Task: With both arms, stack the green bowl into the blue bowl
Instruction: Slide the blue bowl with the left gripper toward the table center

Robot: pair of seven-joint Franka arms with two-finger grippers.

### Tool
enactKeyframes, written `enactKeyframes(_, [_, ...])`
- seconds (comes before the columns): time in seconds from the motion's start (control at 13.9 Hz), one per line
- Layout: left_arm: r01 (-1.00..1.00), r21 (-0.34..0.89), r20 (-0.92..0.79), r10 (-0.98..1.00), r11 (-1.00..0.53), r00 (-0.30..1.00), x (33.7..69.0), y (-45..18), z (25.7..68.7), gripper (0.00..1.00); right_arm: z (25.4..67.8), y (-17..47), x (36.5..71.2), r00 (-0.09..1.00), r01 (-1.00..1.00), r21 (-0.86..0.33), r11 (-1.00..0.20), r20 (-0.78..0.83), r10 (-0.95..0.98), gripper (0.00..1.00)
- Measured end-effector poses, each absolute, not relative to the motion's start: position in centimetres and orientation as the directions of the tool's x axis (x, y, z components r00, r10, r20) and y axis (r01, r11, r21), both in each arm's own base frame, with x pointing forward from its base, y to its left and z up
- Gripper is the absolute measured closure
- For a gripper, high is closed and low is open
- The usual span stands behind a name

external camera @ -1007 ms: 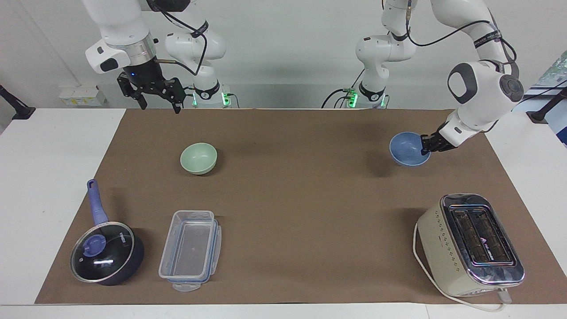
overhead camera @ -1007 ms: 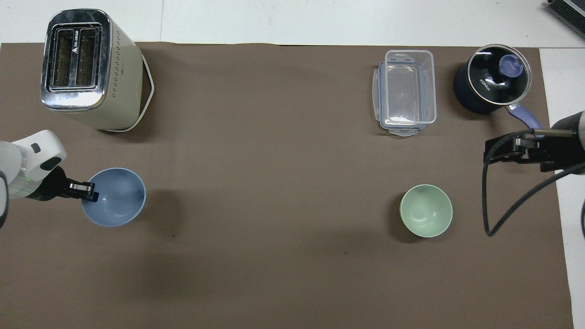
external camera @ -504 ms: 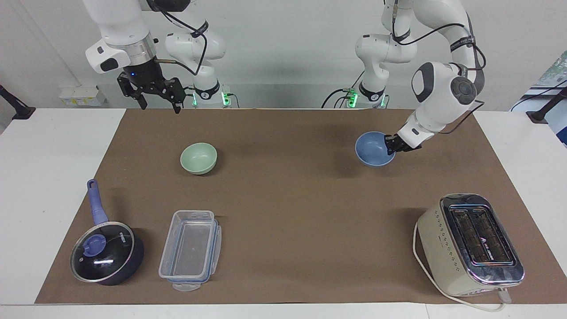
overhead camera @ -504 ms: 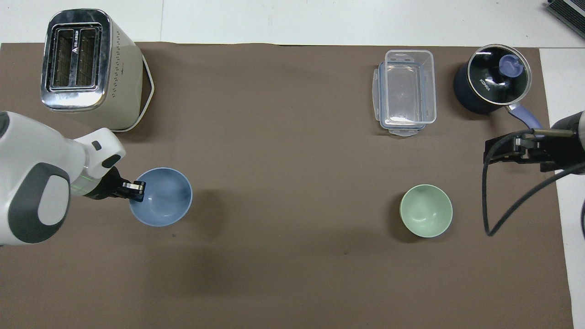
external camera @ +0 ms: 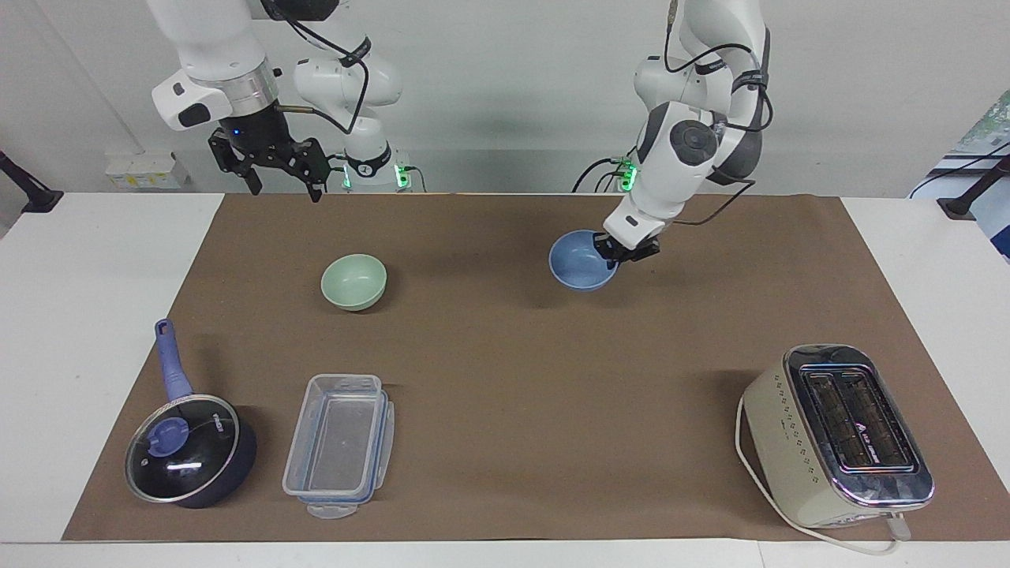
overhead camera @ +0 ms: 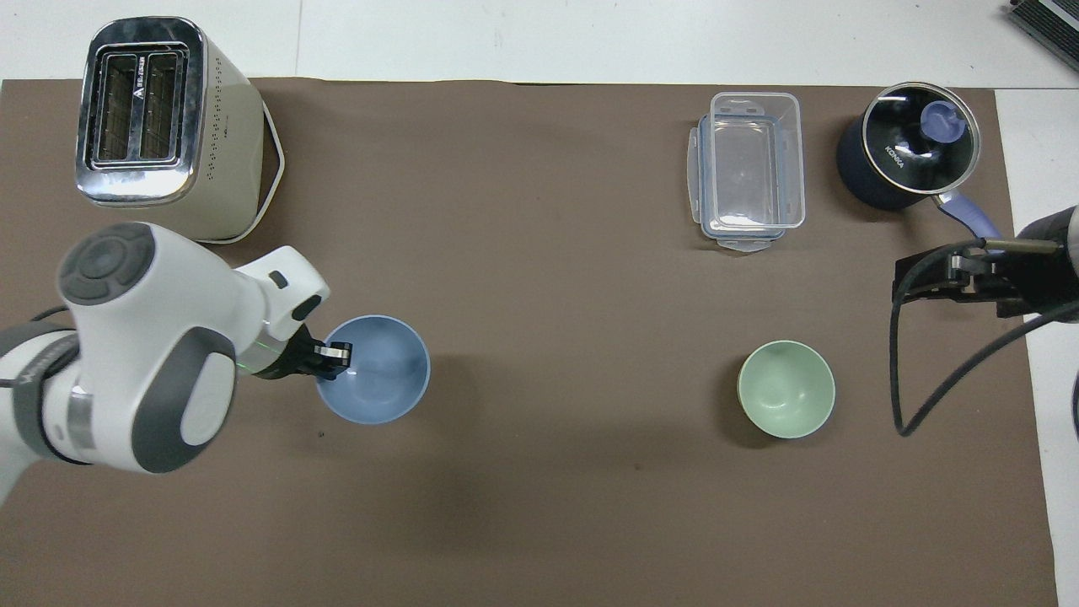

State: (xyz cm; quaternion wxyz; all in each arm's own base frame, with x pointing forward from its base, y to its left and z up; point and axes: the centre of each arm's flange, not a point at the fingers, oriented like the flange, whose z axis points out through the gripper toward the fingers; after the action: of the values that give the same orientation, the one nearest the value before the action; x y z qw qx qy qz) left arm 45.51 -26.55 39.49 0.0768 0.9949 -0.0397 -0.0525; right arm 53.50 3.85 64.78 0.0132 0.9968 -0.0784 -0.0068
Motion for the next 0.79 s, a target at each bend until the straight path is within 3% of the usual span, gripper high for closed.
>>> enactKeyframes(0.58, [-0.059,0.228,-0.06,-0.075,-0.972,0.995,40.2,-29.8,33.4,0.94,64.8,3.8,53.5,0.988,-0.157,0.027,-0.987,-0.011,-0.157,0.0])
enactKeyframes(0.79, [-0.058,0.223,-0.059,-0.073,-0.973,0.996,39.6,-29.6,32.5,0.63,64.8,3.8,53.5,0.988,-0.157,0.027,-0.987,-0.011,-0.157,0.0])
